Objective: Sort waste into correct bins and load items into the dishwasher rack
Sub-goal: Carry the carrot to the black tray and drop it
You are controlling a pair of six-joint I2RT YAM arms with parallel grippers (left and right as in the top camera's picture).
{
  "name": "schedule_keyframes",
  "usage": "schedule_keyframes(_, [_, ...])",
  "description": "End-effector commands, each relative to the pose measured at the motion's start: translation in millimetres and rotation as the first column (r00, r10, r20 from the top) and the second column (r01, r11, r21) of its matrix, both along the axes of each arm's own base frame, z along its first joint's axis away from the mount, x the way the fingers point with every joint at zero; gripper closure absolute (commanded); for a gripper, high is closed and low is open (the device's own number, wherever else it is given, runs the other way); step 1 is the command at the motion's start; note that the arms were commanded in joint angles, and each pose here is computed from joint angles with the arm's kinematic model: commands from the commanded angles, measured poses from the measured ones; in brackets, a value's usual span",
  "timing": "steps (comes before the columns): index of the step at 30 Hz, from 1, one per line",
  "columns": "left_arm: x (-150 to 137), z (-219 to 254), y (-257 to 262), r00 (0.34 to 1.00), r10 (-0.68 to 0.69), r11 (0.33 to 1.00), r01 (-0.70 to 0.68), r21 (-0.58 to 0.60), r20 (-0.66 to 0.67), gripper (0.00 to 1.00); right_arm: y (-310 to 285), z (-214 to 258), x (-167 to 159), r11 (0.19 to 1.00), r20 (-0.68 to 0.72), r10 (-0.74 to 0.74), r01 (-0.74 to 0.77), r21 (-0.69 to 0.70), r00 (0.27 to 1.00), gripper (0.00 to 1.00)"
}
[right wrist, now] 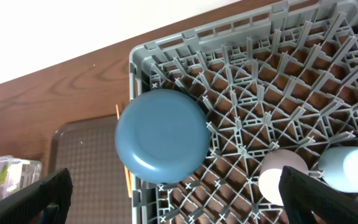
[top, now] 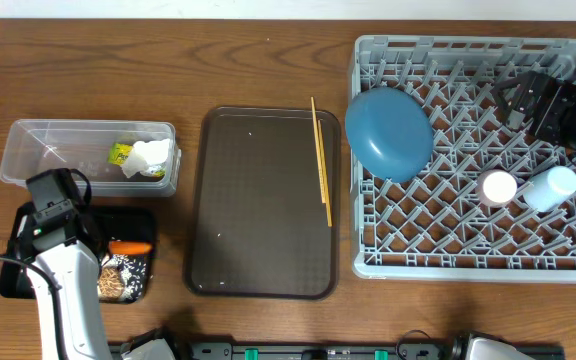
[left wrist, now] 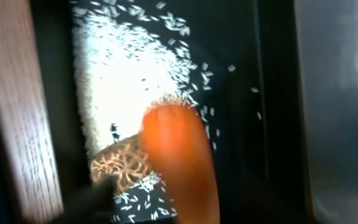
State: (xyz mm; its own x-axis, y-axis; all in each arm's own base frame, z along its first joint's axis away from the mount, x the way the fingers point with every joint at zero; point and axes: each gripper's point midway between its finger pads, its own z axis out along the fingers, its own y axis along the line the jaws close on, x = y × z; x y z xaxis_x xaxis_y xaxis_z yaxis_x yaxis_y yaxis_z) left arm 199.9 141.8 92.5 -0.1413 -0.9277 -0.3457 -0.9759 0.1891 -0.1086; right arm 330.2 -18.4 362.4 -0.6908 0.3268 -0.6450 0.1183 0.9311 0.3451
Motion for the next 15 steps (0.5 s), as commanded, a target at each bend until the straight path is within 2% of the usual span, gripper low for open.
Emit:
schedule_keyframes(1, [20.7,21.0,-7.7,0.982,-0.179,0.984,0.180,-0.009,0.065,0.15,4.7,2.9,1.1,1.000,0.008,0.011,-0.011,0.009,1.000,0.01])
schedule_keyframes(5, [36.2,45.0,-16.5,0.944,-0.304,0.952,0.307,-0.003,0.129,0.16,4.7,2.9,1.1,1.000,0.008,0.011,-0.011,0.009,1.000,0.01])
schedule_keyframes(7, [55.0,59.0,-36.3,0.872,-0.439,0.892,0.453,-0.014,0.216,0.19,4.6,2.9,1.2,1.000,0.008,0.011,-0.011,0.009,1.000,0.01])
schedule_keyframes(8, [64.5,65.2,-48.4,0.822,-0.507,0.850,0.527,-0.011,0.259,0.21,4.6,2.9,1.2,1.000,0.008,0.011,-0.011,0.009,1.000,0.01])
schedule_keyframes(10, [87.1,78.8,-87.0,0.647,-0.680,0.698,0.715,0.034,0.345,0.22,4.6,2.9,1.2,1.000,0.008,0.011,-0.011,0.009,1.000,0.01])
schedule_keyframes(13, [102.2,83.7,-125.6,0.499,-0.791,0.560,0.824,0.090,0.353,0.24,4.6,2.9,1.2,1.000,0.008,0.011,-0.011,0.009,1.000,0.01])
schedule_keyframes(15, [113.6,85.4,-161.7,0.357,-0.868,0.424,0.895,0.140,0.346,0.24,4.6,2.9,1.1,1.000,0.008,0.010,-0.010,0.009,1.000,0.01])
